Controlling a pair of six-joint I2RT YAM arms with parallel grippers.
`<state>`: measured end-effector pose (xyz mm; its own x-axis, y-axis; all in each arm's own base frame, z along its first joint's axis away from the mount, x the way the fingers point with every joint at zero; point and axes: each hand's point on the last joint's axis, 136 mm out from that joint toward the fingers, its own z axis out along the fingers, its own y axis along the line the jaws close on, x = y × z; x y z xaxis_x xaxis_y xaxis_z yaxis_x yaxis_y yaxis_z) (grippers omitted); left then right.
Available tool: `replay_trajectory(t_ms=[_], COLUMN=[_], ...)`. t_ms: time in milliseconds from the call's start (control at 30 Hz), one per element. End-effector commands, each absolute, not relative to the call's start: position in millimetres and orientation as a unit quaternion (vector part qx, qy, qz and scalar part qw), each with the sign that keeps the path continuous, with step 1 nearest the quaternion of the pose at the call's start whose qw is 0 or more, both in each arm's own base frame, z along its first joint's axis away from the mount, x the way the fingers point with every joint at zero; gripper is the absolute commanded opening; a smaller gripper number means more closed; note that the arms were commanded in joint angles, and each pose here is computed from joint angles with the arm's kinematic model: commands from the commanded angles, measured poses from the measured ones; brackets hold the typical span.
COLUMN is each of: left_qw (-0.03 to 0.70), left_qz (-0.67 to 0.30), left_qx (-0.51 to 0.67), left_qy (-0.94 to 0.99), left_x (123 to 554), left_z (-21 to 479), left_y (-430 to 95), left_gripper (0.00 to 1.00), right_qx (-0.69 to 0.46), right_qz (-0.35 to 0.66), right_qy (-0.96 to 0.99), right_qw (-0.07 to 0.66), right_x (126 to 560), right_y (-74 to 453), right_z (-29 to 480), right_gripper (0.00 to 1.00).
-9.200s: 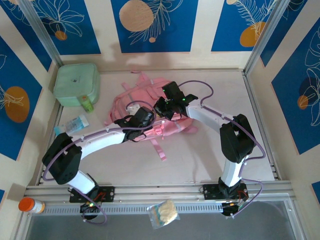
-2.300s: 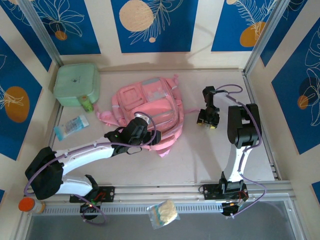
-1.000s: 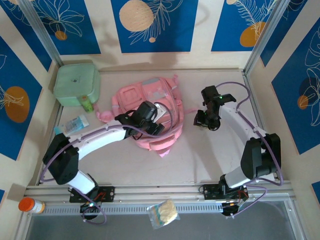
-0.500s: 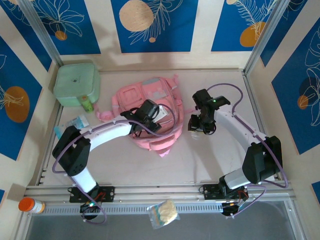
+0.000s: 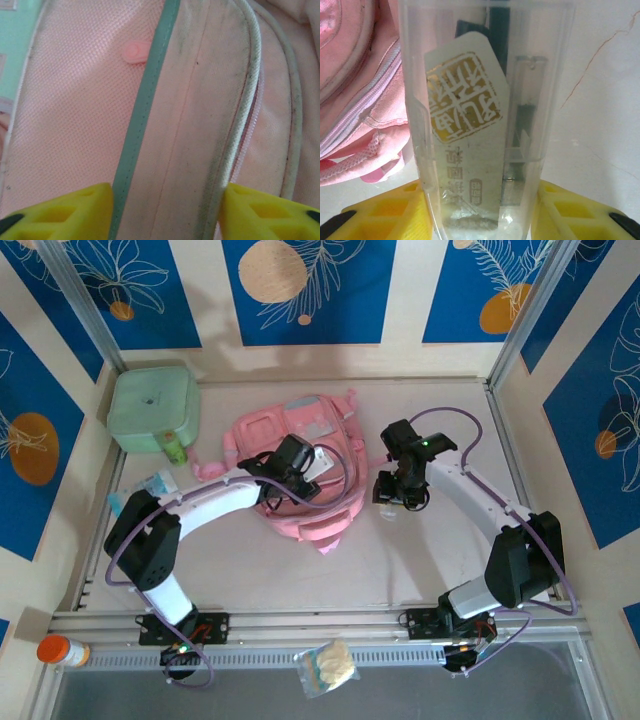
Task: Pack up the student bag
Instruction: Open the student bag at the center of the table.
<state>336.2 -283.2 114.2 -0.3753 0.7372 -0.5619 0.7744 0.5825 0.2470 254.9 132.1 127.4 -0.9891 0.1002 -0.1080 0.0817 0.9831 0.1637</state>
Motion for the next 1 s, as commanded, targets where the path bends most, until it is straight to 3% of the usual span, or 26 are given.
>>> replay_trajectory(t_ms=[0, 200, 300, 567, 733, 867, 967], left_qw=[0.327, 0.357, 0.372, 0.355, 0.362, 0.376, 0.372], left_qz=[-0.029, 0.009, 0.016, -0.023, -0.021, -0.049, -0.104], left_qx=[0.468, 0.454, 0.442, 0.436, 0.412, 0.39, 0.369], left_qy=[0.821, 0.817, 0.816, 0.826, 0.836, 0.839, 0.845], left_x=[338.1, 352.8, 359.6, 354.7, 360.9, 361.8, 355.8], left_z=[101.8, 109.8, 120.2, 131.7, 134.7, 145.1, 157.8], left_y=[-284.7, -278.0, -273.4, -272.9, -268.3, -276.1, -290.6], left_gripper=[0.66, 0.64, 0.57, 0.52, 0.33, 0.07, 0.0], right_qx=[0.047, 0.047, 0.047, 0.041, 0.037, 0.033, 0.025], right_qz=[0.085, 0.081, 0.084, 0.091, 0.097, 0.113, 0.132], right_qy=[0.994, 0.994, 0.994, 0.994, 0.994, 0.992, 0.99], right_qw=[0.046, 0.048, 0.043, 0.044, 0.046, 0.045, 0.048], right_x=[248.8, 248.6, 247.4, 244.9, 243.0, 242.8, 243.3], right_y=[134.9, 133.8, 135.0, 138.9, 142.8, 150.1, 161.1], right_z=[126.6, 126.8, 125.2, 127.0, 129.8, 134.0, 136.6], right_gripper=[0.45, 0.45, 0.45, 0.45, 0.45, 0.45, 0.45])
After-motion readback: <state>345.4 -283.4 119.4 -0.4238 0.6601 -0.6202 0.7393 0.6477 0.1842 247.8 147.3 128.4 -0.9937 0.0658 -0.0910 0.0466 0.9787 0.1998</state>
